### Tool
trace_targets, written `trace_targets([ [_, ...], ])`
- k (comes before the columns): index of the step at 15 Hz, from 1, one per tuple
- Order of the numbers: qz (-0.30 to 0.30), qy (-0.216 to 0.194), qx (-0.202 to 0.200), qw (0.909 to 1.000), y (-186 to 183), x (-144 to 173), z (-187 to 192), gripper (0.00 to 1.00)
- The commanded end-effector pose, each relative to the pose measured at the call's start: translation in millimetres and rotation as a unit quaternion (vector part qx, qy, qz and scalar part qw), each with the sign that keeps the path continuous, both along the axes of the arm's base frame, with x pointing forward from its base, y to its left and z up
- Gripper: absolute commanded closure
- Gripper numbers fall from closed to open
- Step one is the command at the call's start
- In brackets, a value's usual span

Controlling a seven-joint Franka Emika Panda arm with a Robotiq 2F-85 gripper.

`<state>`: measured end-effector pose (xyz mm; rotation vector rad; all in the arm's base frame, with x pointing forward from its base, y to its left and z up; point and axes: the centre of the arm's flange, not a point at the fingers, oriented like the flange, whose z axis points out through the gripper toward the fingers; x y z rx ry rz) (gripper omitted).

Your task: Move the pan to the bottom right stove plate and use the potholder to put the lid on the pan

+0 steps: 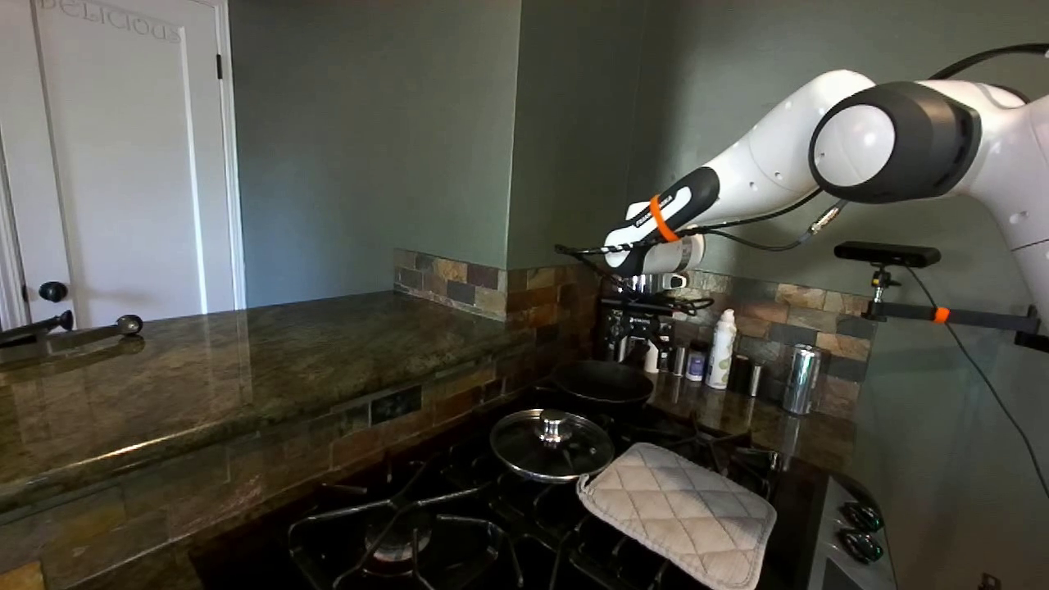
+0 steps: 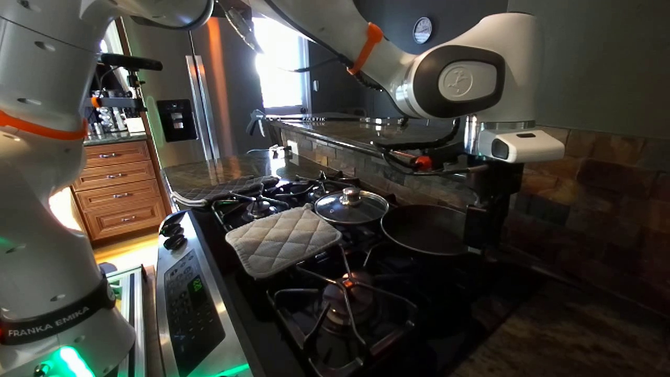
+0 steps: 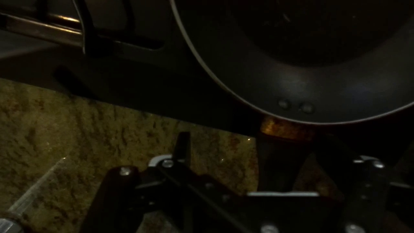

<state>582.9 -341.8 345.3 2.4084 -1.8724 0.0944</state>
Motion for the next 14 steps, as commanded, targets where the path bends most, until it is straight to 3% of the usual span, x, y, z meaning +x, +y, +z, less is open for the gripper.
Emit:
trace_targets([
  [1,-0.013,-0.016,0.009,0.9997,-5,9,-8,0.0],
  [10,-0.029,-0.025,0.017,0.9991,-9,31,-21,0.0],
  [12,-0.028,-0.024,0.016,0.9992,-9,34,-22,0.12],
  [13,-0.028,-0.023,0.017,0.9992,-9,35,-23,0.29],
  [14,-0.028,-0.023,0.017,0.9992,-8,36,-23,0.32],
])
